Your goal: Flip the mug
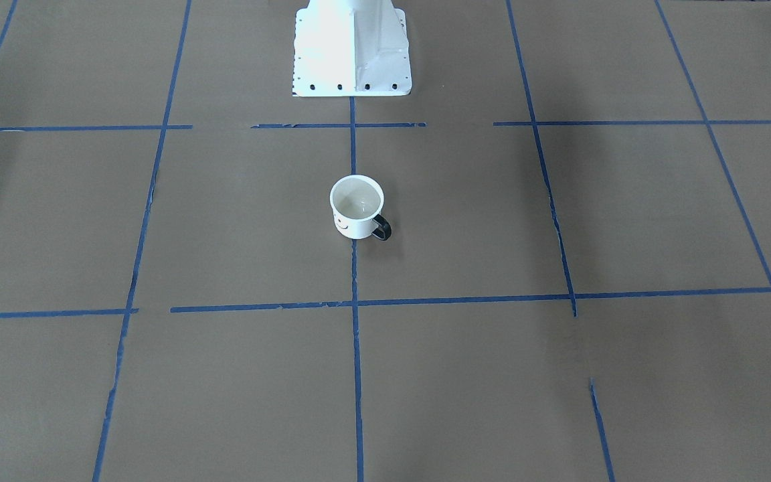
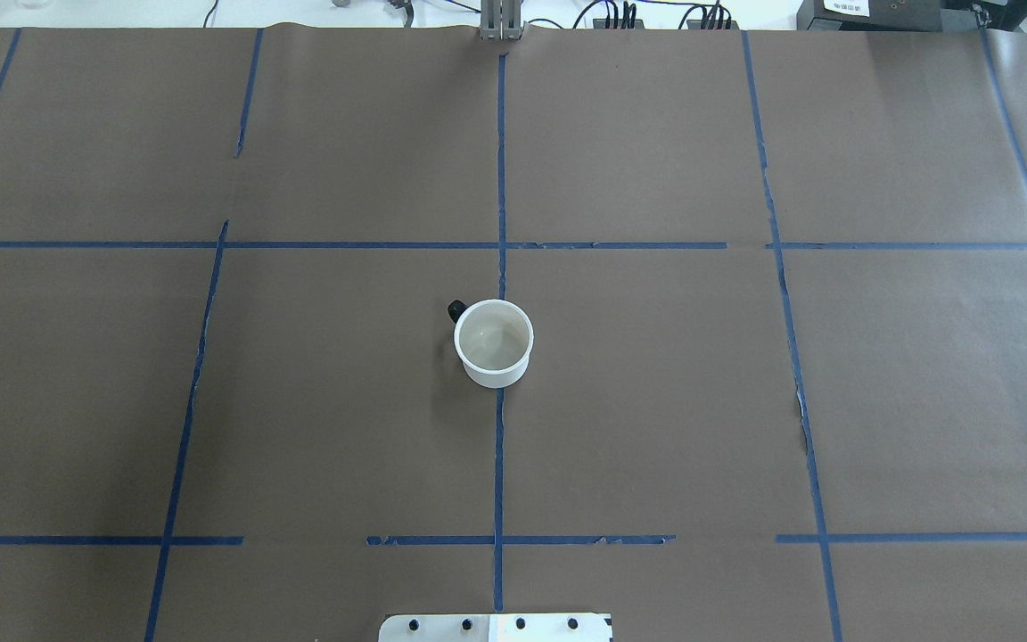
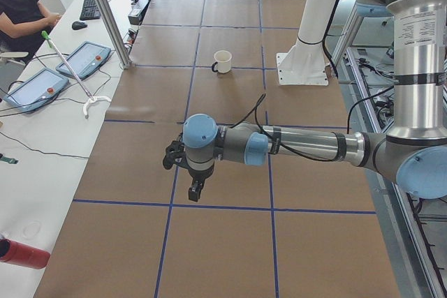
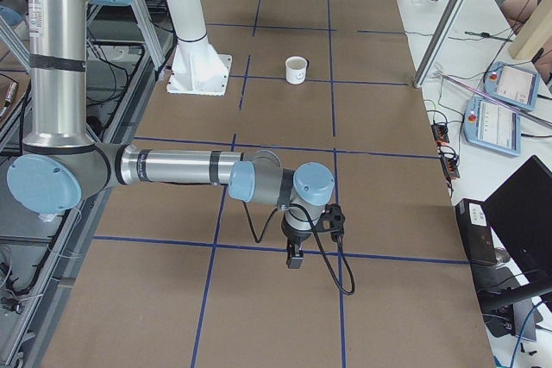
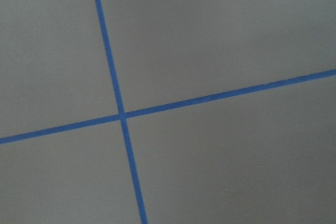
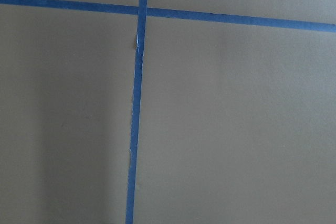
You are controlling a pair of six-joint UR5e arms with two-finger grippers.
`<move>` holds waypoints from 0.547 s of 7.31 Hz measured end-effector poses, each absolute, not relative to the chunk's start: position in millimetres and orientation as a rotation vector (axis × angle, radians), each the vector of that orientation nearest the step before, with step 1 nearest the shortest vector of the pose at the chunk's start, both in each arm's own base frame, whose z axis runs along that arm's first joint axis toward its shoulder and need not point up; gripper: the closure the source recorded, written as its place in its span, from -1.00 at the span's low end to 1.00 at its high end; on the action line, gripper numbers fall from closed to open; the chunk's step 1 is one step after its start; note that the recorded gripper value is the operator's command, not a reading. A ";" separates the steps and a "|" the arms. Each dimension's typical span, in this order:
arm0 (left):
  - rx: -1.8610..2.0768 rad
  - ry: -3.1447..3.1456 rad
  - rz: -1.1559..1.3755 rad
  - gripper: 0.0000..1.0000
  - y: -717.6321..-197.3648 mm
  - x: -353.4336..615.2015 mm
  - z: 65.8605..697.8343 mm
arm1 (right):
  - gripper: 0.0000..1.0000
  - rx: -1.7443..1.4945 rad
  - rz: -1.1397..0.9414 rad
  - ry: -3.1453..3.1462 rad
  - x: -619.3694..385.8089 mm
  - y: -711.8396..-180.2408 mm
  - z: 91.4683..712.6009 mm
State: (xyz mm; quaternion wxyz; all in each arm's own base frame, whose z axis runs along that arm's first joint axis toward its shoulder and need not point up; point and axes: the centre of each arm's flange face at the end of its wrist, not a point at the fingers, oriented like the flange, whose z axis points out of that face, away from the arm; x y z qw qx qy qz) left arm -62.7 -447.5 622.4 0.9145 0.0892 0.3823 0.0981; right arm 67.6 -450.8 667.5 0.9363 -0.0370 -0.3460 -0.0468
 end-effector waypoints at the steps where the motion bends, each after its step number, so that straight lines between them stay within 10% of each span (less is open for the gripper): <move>1: 0.187 0.790 0.196 -1.00 -443.0 -72.0 629.2 | -1.00 -0.076 -0.095 -0.707 67.6 -450.6 667.7; 4: 0.176 0.792 0.182 -1.00 -440.8 -78.3 638.8 | -1.00 -0.077 -0.095 -0.707 67.6 -450.2 668.1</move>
